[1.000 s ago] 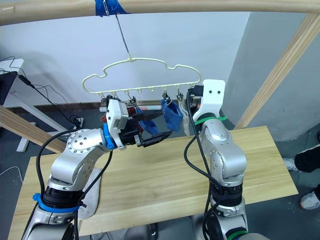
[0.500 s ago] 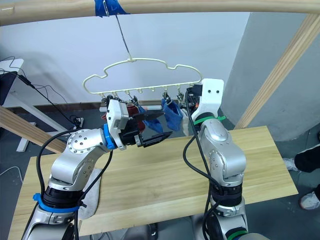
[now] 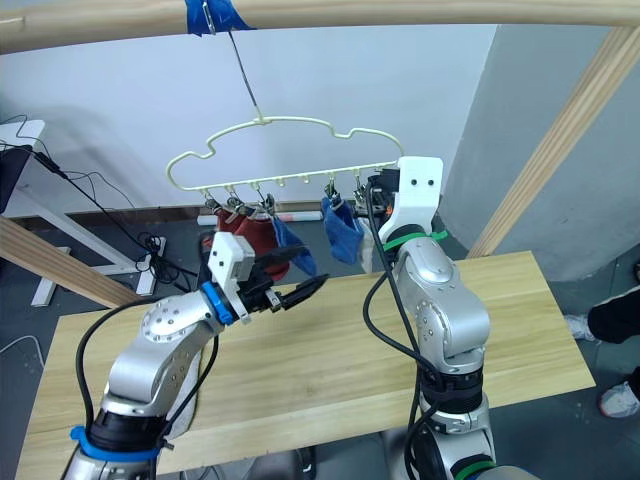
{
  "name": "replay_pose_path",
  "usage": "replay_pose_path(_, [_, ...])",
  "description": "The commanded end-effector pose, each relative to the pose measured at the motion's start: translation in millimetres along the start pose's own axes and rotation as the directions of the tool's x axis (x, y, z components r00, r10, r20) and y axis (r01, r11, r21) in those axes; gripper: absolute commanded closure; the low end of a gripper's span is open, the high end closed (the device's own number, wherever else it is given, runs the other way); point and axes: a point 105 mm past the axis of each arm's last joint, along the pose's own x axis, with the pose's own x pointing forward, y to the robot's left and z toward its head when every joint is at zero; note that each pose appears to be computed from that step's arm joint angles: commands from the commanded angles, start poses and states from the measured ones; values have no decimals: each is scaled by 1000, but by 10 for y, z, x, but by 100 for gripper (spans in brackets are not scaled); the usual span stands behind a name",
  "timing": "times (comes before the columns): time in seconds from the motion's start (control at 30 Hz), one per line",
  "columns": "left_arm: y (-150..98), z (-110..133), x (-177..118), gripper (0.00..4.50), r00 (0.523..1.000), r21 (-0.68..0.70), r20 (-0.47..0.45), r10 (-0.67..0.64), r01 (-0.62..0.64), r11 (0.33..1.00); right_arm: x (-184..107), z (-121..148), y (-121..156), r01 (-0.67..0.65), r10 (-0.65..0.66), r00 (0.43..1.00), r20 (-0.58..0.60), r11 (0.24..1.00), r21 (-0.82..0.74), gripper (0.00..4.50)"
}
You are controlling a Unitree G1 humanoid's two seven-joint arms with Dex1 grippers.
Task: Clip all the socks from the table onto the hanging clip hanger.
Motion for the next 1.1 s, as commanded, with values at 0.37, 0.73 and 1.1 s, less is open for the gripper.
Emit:
replay_pose_path(0.37, [798,-1123,-1567,3,545,-136,-383,746,-832,538,-34,120,96,-55,54,997,47,999,5,450])
replay_pose_path(0.73, [695,-1635,-1728,3,498,-176,-601,625,-845,504,-38,109,122,-68,68,997,37,998,-1,450])
replay_pose_path(1.1, [571,-1751,-1562,3,550,-186,-647,528,-785,591,-45,107,137,-71,71,997,35,997,1,450])
